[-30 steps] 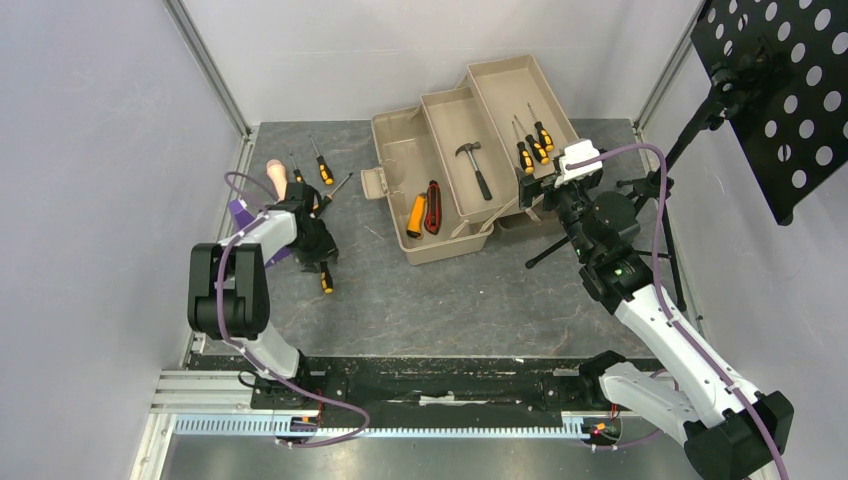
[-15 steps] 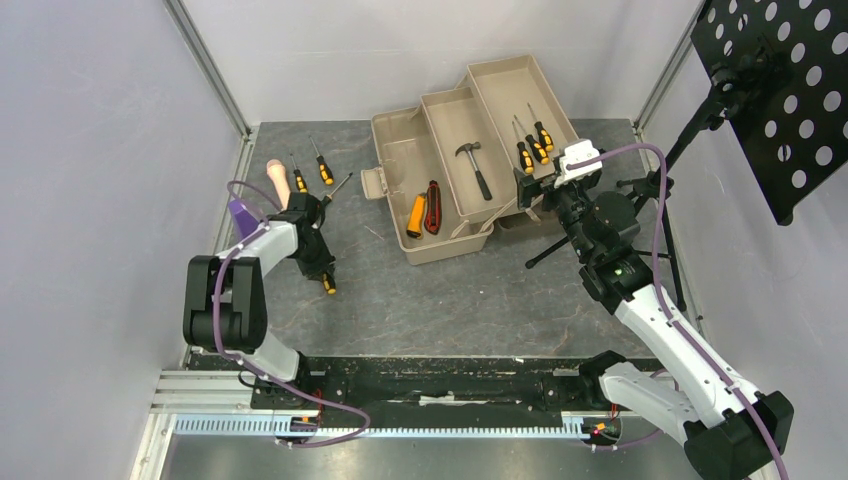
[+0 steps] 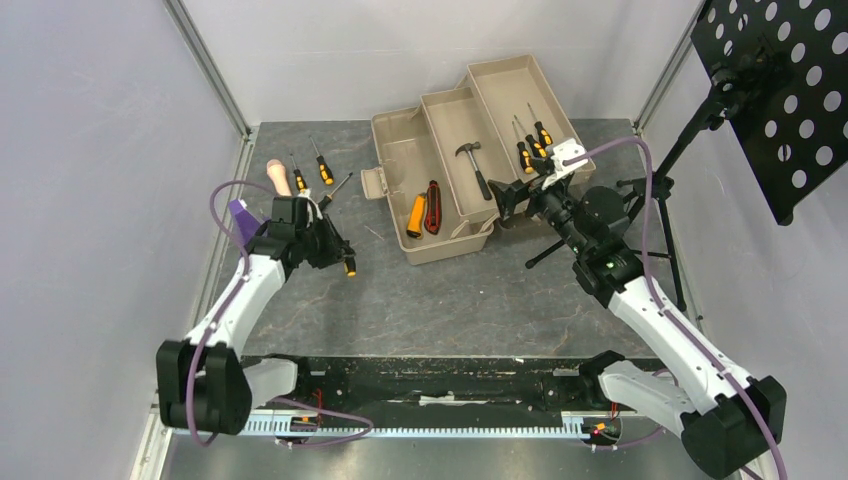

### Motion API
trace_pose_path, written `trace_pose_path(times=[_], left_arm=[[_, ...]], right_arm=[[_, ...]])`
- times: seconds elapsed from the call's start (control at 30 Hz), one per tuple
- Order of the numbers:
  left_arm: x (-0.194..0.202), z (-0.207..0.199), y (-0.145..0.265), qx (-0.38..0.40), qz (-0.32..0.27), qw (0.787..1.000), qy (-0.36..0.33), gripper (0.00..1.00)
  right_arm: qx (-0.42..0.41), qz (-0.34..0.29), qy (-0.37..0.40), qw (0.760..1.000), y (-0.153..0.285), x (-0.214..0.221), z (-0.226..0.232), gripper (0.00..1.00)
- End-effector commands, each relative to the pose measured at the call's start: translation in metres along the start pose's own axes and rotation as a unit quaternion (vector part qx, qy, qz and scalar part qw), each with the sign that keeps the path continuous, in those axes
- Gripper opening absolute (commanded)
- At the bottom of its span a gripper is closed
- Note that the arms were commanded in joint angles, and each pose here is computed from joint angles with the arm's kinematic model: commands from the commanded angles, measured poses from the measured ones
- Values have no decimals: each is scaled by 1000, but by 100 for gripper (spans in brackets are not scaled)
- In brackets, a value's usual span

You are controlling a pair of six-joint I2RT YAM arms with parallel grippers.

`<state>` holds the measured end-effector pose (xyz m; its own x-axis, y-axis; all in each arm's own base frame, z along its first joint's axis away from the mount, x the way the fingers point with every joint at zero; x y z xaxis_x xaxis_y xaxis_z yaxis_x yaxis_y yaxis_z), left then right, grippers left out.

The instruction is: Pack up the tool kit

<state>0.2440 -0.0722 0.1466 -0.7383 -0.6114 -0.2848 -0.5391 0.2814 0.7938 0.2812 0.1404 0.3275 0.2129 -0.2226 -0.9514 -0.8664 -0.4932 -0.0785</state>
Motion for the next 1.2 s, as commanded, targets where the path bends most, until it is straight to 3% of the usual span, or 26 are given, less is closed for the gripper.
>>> trace_pose_path(times=[0.0,0.27,0.57,1.17], left_arm=[[1,-53,28,157,-19,987,-21,2],[31,-113,71,331,-30,940,-77,2],[61,-144,98,444,-24,889,-111,2],[66,-159,99,474,-24,873,-113,2]], right_arm=[[-78,-63,-72,992,-9,-32,24,93],[-185,-80,-180,963,-25,-42,78,90],[-258,-67,-272,925,-46,-41,125,80],[-328,-28,-337,882,-59,-27,172,49]])
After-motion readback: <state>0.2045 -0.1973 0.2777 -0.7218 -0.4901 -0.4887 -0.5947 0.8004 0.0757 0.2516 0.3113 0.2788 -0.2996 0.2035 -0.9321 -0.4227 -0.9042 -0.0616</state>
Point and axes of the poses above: each gripper's point midway between its finger pads, its own y axis back along the fingers, its own z axis along the line the jaws close on, x = y × z, the point moved 6 cm from there along y, back along the fingers, and after that the axes turned 14 degrees about y, right-handed, at the moved point
